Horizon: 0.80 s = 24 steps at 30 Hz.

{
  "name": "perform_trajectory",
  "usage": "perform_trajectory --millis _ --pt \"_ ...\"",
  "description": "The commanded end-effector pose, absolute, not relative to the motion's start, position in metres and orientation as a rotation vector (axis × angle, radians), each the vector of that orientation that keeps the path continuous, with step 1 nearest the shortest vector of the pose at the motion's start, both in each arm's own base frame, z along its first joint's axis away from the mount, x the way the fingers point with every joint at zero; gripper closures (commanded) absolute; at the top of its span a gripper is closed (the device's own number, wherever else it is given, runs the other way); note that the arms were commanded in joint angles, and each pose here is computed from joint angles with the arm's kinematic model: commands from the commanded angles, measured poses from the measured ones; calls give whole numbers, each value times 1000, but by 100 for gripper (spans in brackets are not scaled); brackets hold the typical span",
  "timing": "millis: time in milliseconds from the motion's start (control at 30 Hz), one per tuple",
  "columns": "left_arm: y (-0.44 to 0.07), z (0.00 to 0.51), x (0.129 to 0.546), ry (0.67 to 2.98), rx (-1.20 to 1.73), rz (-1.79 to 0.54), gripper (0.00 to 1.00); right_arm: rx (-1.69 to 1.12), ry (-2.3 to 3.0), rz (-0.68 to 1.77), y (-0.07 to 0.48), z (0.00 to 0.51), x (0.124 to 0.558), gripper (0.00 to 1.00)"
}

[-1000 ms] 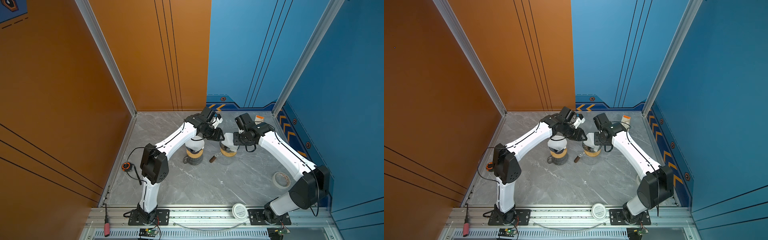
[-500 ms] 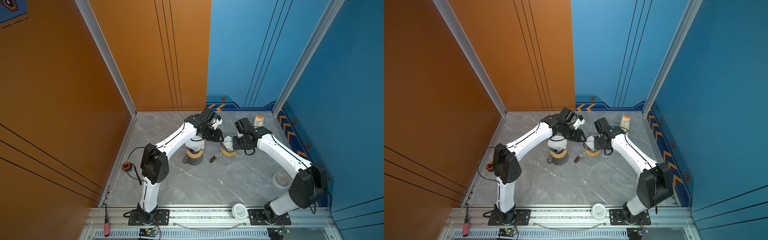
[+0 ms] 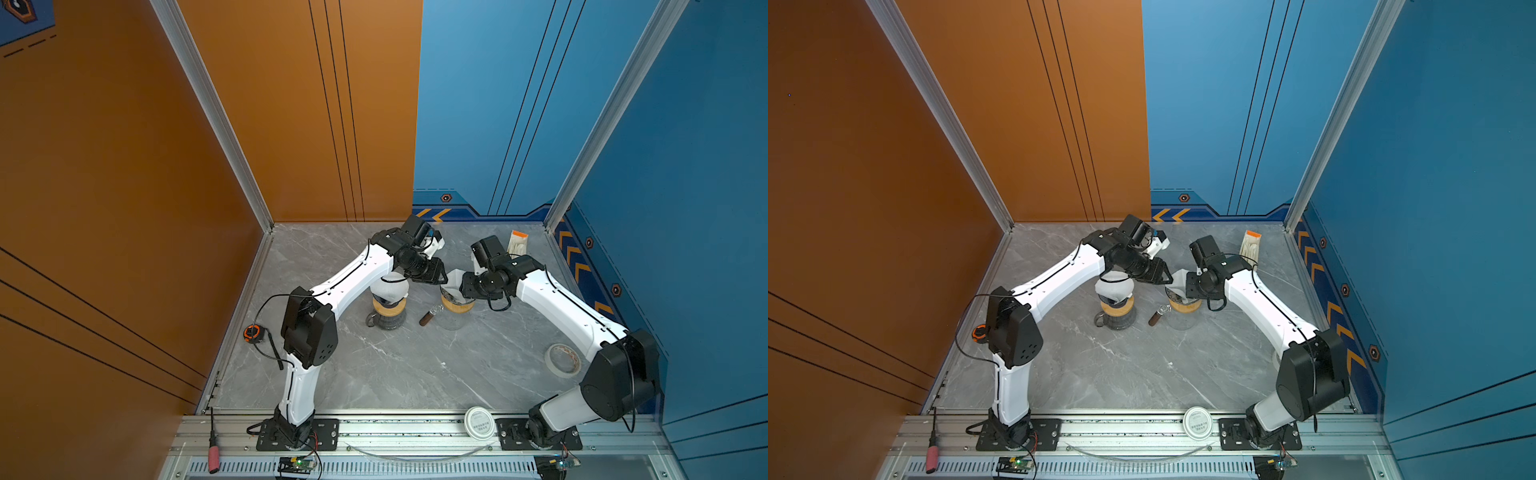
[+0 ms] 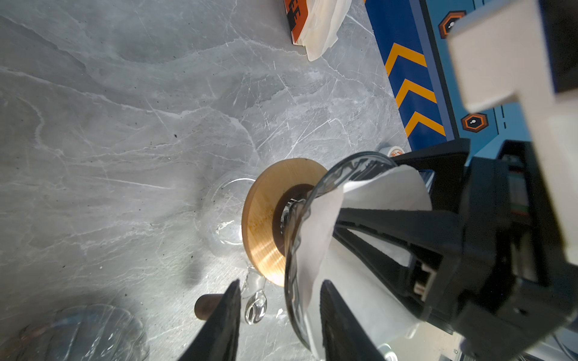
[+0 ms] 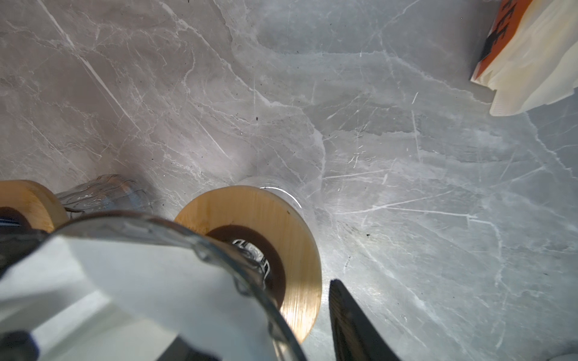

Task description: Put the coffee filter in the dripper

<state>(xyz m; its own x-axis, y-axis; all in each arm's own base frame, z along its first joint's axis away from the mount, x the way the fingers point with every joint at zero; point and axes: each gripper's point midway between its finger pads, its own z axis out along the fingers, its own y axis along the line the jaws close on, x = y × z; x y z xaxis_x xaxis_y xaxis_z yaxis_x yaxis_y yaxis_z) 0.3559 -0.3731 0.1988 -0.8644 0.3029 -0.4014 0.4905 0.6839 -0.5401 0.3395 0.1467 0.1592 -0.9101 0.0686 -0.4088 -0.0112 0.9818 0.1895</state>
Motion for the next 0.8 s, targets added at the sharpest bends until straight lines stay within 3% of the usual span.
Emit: perform_trajectory --millis 0,467,767 --pt "-368 223 357 2562 646 -963 56 72 2685 334 151 165 336 49" --pt "-371 229 352 2549 661 -986 53 99 2591 325 137 197 337 47" --pt "-366 258 358 2471 645 -944 31 95 2543 311 127 217 336 44"
